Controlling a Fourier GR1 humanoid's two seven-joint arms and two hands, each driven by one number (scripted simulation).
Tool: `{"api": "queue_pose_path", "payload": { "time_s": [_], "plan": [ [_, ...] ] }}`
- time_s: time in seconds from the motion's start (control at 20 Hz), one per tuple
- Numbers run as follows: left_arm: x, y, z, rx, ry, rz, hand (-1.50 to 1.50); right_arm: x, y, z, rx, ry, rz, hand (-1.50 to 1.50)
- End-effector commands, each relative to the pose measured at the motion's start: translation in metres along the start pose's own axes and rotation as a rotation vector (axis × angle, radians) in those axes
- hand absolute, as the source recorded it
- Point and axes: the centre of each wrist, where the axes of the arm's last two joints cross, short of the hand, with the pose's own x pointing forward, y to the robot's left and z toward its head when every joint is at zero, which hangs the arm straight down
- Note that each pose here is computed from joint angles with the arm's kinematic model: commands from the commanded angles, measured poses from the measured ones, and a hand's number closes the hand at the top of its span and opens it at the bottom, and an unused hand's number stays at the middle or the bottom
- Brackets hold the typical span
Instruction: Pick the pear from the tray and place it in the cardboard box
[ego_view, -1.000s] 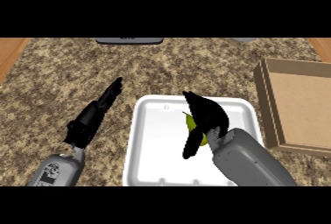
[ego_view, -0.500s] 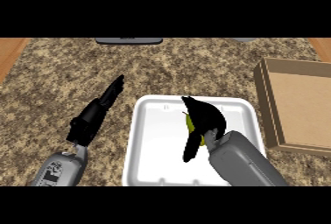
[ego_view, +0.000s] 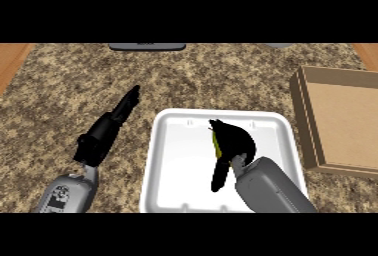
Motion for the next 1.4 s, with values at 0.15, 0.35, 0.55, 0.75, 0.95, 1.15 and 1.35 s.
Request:
{"api": "queue_pose_path", "payload": {
  "time_s": [0.15,0.35,0.55,0.75,0.95,1.15,1.35],
  "plan": [
    [-0.005,0.015,0.004,-0.002,-0.001,0.015,0.0,-0.004,0.019,-0.024,0.03,0.075,0.081,-1.5],
    [0.003,-0.009,0.004,-0.015,-0.008,0.022,0.0,0.008,-0.004,-0.022,0.022,0.076,0.103,-1.5],
    [0.003,-0.002,0.007,-0.004,-0.009,0.007,0.0,0.002,0.022,-0.027,0.033,0.048,0.081,1.5],
    [0.001,0.004,-0.01,0.002,0.004,0.016,0.0,-0.011,0.038,-0.021,0.001,0.019,0.129,1.5],
    [-0.002,0.008,0.01,0.023,0.002,0.006,0.0,-0.069,0.027,0.017,-0.1,-0.097,0.206,1.5],
    [-0.014,0.015,0.016,0.077,0.045,-0.009,0.0,-0.144,0.005,0.045,-0.256,-0.227,0.317,1.5],
    [-0.023,0.007,0.023,0.076,0.035,0.005,0.0,-0.208,-0.013,0.076,-0.434,-0.268,0.362,1.5]
  ]
}}
